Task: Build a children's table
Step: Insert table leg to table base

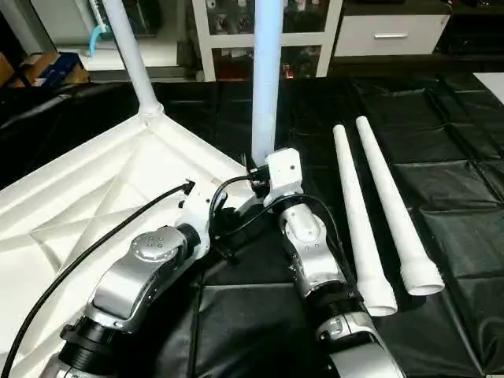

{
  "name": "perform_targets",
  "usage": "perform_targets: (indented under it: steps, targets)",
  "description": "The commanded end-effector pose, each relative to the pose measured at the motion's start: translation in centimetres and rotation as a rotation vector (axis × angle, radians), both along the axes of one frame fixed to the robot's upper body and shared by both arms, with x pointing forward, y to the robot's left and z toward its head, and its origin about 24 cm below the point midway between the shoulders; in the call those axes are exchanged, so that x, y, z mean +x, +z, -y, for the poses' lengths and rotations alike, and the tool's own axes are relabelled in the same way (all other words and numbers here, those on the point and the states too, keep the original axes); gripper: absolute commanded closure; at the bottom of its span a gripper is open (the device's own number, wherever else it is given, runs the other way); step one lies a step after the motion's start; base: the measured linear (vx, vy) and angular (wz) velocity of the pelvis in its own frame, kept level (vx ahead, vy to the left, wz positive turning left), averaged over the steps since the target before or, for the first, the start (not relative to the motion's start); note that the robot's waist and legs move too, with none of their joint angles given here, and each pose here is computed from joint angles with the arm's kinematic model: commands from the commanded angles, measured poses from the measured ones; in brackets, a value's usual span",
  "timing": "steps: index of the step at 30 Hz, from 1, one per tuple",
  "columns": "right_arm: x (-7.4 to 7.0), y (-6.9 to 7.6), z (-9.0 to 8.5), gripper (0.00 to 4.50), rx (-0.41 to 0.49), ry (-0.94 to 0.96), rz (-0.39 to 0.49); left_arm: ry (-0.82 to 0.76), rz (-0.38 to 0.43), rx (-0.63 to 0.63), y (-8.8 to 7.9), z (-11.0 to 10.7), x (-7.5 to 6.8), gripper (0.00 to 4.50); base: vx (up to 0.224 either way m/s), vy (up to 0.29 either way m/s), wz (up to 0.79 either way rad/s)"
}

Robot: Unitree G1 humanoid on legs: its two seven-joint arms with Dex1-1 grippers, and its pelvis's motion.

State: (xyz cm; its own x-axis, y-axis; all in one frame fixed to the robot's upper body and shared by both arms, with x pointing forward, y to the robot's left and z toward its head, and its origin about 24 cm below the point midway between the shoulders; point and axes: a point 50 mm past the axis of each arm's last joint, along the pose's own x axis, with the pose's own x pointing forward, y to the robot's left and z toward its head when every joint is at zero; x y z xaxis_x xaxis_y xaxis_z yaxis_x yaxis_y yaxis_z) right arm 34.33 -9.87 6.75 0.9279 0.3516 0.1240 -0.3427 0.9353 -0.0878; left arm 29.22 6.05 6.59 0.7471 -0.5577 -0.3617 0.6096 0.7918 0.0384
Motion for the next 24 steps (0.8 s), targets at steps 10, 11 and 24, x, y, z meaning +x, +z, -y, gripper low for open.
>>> perform_targets:
  steps: [10, 11, 24]
  targets:
    - [-1.1, -5.1, 3.6, 2.63, -0.022, -0.117, -0.229, 0.045, 0.005, -0.011, -0.3, -1.4, -0.3, 4.50, 0.000, 0.000, 0.00]
    - [-1.1, -5.1, 3.5, 2.28, -0.013, -0.101, -0.227, 0.039, 0.005, -0.012, -0.3, -1.4, -0.3, 4.50, 0.000, 0.000, 0.00]
    - [-0.6, -4.1, 3.5, 1.01, 0.013, -0.063, -0.191, 0.028, 0.005, -0.012, -0.3, -1.4, -0.4, 4.50, 0.000, 0.000, 0.00]
